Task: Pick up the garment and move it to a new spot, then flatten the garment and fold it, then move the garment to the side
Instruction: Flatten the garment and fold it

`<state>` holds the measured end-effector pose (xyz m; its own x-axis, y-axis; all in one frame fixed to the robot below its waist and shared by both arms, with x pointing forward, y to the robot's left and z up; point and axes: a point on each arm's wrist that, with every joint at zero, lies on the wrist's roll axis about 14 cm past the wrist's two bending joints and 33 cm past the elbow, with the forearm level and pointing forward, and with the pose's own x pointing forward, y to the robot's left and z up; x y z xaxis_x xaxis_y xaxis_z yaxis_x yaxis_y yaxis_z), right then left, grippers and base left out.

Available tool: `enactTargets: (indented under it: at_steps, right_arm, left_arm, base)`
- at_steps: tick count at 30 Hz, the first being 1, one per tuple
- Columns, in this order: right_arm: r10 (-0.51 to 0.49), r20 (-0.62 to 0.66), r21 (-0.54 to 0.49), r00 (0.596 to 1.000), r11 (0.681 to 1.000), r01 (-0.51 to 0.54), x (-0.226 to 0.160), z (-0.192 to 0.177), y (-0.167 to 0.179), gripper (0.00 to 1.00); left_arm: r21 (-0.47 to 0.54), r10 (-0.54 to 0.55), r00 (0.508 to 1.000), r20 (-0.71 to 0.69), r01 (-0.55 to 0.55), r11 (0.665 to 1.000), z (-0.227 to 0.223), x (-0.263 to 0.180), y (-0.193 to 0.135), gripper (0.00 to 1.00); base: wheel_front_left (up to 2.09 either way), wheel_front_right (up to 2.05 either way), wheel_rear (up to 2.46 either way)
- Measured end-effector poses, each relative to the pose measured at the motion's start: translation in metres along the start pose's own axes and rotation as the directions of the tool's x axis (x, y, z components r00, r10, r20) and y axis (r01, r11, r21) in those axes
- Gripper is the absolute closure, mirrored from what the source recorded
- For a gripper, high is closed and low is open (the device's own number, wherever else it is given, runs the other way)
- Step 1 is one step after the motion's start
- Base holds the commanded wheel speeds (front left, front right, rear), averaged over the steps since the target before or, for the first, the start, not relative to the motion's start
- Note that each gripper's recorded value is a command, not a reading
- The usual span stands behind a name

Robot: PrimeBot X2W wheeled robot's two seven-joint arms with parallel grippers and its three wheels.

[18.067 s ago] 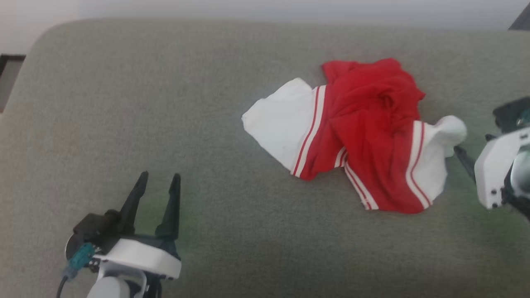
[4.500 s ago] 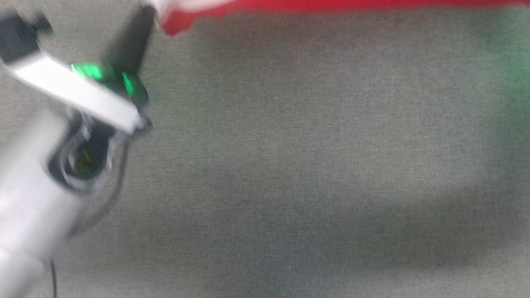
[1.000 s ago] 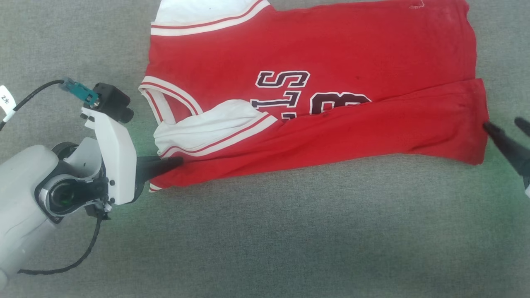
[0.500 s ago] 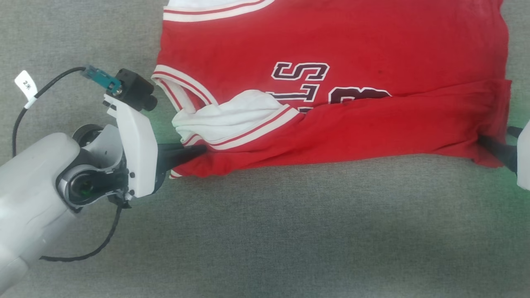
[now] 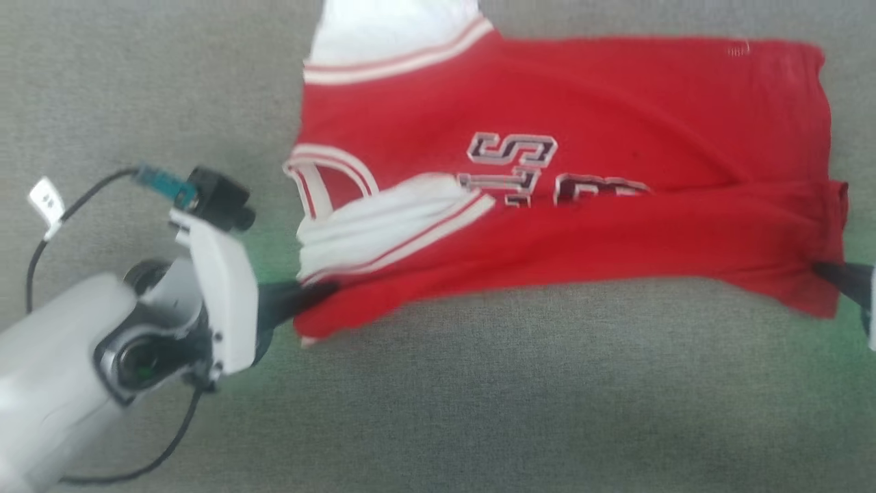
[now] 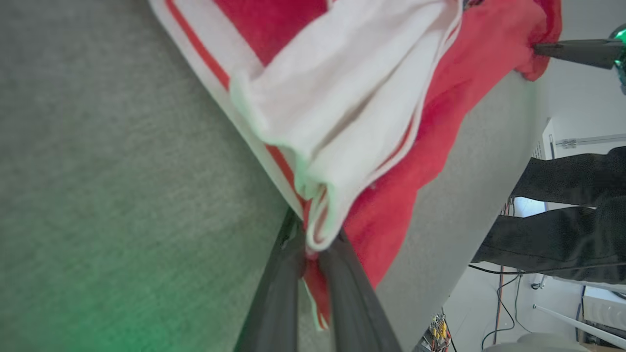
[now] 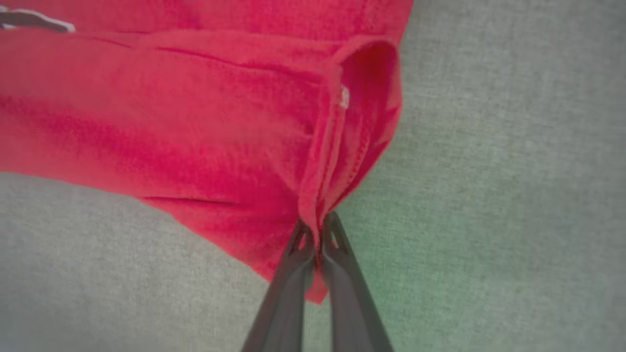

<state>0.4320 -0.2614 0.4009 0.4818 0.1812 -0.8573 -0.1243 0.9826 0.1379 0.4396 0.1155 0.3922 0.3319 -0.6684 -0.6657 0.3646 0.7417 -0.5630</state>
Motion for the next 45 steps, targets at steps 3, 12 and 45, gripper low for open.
enactTargets:
  at_steps: [3, 12, 45]
  right_arm:
    - [0.000, 0.007, 0.004, 1.000, 1.000, 0.000, -0.012, -0.005, -0.003, 1.00]
    - [0.023, -0.073, 0.027, 0.997, 0.999, -0.021, -0.026, -0.042, -0.007, 1.00]
    - [-0.093, 0.880, 0.046, 0.466, 0.993, 0.112, -0.114, 0.080, 0.001, 0.00]
  left_arm:
    - [0.005, 0.003, 1.000, 0.009, -0.003, 1.000, -0.007, -0.018, -0.003, 1.00]
    - [-0.002, -0.027, 1.000, -0.013, 0.027, 1.000, -0.035, -0.042, -0.023, 1.00]
    - [0.207, 0.145, 0.801, 0.581, -0.318, 0.925, 0.188, -0.011, 0.022, 0.00]
  base:
    - [0.00, 0.00, 0.00]
    - [0.00, 0.00, 0.00]
    - [0.00, 0.00, 0.00]
